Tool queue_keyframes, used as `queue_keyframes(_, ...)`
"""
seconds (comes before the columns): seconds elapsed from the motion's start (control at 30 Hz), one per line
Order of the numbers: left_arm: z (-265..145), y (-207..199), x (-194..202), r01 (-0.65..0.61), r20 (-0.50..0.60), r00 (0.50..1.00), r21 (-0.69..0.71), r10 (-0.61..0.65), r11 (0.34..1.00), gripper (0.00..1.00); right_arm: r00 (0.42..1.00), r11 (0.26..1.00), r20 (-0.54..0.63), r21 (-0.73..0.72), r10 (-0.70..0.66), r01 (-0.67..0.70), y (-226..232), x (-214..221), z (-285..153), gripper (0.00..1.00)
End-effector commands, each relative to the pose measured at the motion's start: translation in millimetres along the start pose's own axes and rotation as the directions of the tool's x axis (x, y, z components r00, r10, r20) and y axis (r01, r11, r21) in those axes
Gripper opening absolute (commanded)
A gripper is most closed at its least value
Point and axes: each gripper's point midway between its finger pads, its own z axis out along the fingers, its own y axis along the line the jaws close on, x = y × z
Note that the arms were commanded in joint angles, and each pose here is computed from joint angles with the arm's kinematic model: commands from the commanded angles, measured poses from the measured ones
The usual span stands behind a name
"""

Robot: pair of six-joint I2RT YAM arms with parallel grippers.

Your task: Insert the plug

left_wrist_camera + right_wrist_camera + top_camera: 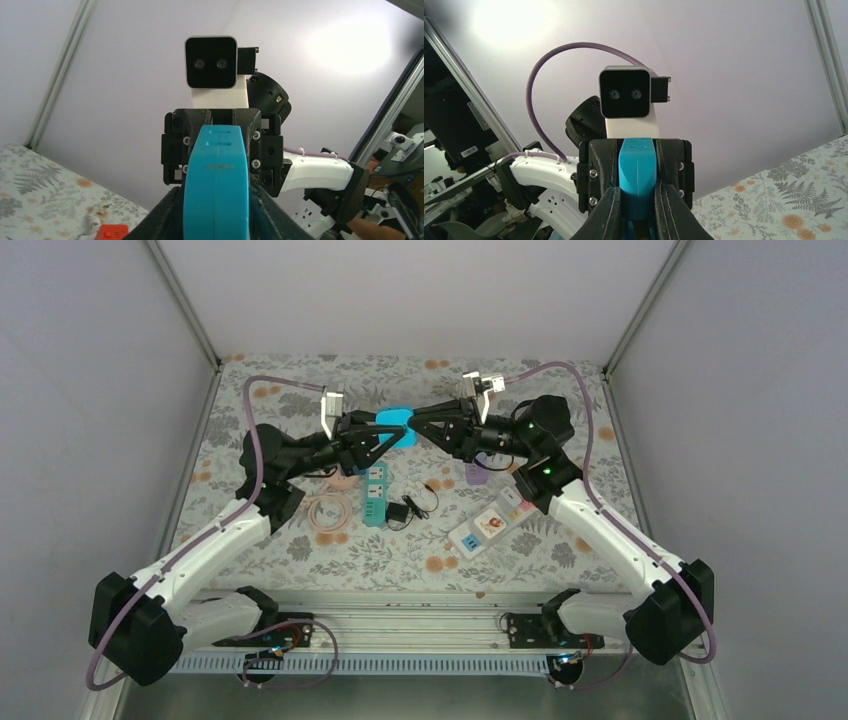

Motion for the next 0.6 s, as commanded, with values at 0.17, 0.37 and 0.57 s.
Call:
queue_keyframes(0.17,2,-10,3,-0.017,0.002,1.000,0.064,0.016,0.998,0.12,0.999,1.000,0.043,0.004,-0.007,0.007,0,-7,1,0.04)
queue_keyframes(0.37,5,-12,3,0.025,0.009,1.000,0.099,-0.025,0.995,0.19,0.998,1.000,0.057,-0.008,0.010,-0.010,-2,-4,1,0.04)
queue_keyframes(0.57,7,-7,5,0.044,0.007,0.999,0.094,-0.045,0.995,0.21,0.998,1.000,0.057,-0.009,0.018,-0.018,-3,0,1,0.04)
